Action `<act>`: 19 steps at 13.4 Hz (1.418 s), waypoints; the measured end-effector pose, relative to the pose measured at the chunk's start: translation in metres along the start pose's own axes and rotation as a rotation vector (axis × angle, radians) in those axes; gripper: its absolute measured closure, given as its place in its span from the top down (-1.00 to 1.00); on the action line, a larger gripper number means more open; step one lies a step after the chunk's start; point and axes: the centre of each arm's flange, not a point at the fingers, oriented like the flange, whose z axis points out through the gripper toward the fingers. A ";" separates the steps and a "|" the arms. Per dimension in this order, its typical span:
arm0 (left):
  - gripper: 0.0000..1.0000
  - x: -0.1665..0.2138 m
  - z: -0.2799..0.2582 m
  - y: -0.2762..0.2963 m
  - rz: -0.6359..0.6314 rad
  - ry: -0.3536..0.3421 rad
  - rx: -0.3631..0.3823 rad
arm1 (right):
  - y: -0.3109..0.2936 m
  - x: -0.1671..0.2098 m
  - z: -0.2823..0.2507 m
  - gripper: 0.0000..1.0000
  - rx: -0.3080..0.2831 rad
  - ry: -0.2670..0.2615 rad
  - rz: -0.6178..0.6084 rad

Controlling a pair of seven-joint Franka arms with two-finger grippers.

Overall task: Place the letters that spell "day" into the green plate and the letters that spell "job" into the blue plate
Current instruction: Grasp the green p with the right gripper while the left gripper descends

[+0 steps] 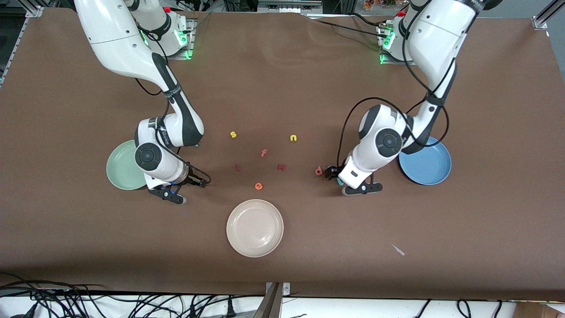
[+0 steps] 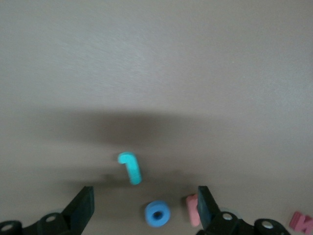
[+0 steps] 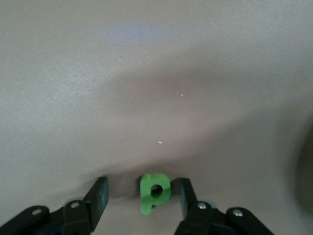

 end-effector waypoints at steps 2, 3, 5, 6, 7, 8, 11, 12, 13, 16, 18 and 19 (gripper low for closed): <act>0.80 0.002 0.011 -0.002 -0.014 0.004 0.006 | -0.001 0.001 -0.002 0.02 0.004 0.004 0.001; 0.79 0.004 0.011 -0.003 -0.017 0.006 0.007 | -0.001 0.001 -0.001 0.01 0.004 0.003 0.001; 0.69 0.008 0.010 -0.008 -0.024 0.013 0.011 | -0.002 0.001 -0.002 -0.15 0.006 0.004 0.001; 0.56 0.010 0.010 -0.010 -0.026 0.015 0.013 | -0.002 0.001 -0.003 -0.30 0.007 0.006 0.001; 0.54 0.010 0.010 -0.010 -0.027 0.016 0.014 | -0.003 0.002 -0.003 -0.44 0.007 0.006 0.001; 0.47 0.009 0.010 -0.009 -0.025 0.015 0.015 | -0.003 0.002 -0.003 -0.44 0.007 0.006 0.001; 0.53 0.000 0.020 0.000 -0.007 0.002 0.022 | -0.004 0.005 -0.014 -0.44 -0.020 -0.034 -0.014; 0.44 -0.003 0.024 0.001 -0.002 -0.003 0.024 | -0.003 0.009 -0.025 -0.44 -0.037 -0.060 -0.030; 0.41 -0.004 0.027 0.002 -0.001 -0.006 0.027 | 0.000 0.013 -0.039 -0.44 -0.052 -0.082 -0.060; -0.28 -0.001 0.026 0.000 -0.003 -0.002 0.028 | 0.035 0.030 -0.072 -0.44 -0.081 -0.105 -0.193; -0.46 -0.001 0.026 0.000 -0.003 -0.001 0.028 | 0.072 0.039 -0.084 -0.44 -0.093 -0.109 -0.270; -0.67 -0.001 0.026 0.000 0.001 -0.001 0.030 | 0.094 0.041 -0.087 -0.44 -0.097 -0.114 -0.301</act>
